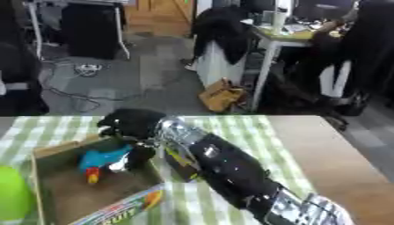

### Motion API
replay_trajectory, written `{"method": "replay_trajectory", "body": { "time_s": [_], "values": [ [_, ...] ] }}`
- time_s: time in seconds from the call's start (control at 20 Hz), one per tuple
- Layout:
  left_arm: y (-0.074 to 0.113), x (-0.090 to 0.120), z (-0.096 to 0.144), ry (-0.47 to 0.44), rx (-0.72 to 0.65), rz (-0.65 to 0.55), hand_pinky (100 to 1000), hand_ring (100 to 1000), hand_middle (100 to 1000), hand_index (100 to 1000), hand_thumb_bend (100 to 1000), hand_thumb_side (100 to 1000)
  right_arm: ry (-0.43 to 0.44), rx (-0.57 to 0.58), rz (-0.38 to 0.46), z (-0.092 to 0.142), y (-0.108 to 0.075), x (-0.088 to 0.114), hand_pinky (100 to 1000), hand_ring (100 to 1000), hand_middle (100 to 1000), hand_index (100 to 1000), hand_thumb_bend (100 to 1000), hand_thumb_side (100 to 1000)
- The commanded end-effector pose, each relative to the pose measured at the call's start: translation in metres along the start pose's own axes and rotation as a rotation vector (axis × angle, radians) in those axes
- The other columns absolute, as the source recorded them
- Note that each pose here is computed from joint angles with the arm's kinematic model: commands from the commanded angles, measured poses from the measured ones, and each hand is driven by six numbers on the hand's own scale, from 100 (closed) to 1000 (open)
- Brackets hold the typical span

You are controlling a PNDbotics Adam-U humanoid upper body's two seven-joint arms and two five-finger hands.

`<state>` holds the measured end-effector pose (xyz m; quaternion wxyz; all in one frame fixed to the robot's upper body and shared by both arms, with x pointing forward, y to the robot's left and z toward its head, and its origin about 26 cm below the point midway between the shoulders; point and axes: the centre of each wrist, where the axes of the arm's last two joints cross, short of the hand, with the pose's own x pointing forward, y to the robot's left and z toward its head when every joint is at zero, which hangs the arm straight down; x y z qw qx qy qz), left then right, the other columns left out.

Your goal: Pick up objects on the table and place them in the box.

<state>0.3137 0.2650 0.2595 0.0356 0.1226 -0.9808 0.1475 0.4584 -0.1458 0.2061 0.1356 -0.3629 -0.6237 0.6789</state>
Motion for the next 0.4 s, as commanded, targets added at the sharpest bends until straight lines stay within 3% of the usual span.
{"method": "replay_trajectory", "body": {
  "time_s": [0.05, 0.25, 0.4],
  "values": [
    [0.003, 0.003, -0.009, -0.038, -0.013, -0.012, 901, 907, 896, 908, 187, 1000, 0.023, -0.137, -0.011, 0.020, -0.043, -0.006, 988, 954, 942, 928, 483, 1000],
    [0.004, 0.003, -0.010, -0.040, -0.015, -0.023, 900, 907, 896, 909, 187, 1000, 0.048, -0.250, -0.088, 0.055, -0.081, -0.002, 973, 928, 927, 924, 467, 1000],
    [0.005, 0.003, -0.009, -0.038, -0.014, -0.026, 901, 908, 896, 909, 186, 1000, 0.059, -0.311, -0.154, 0.081, -0.099, 0.003, 947, 883, 910, 922, 435, 1000]
  ]
}}
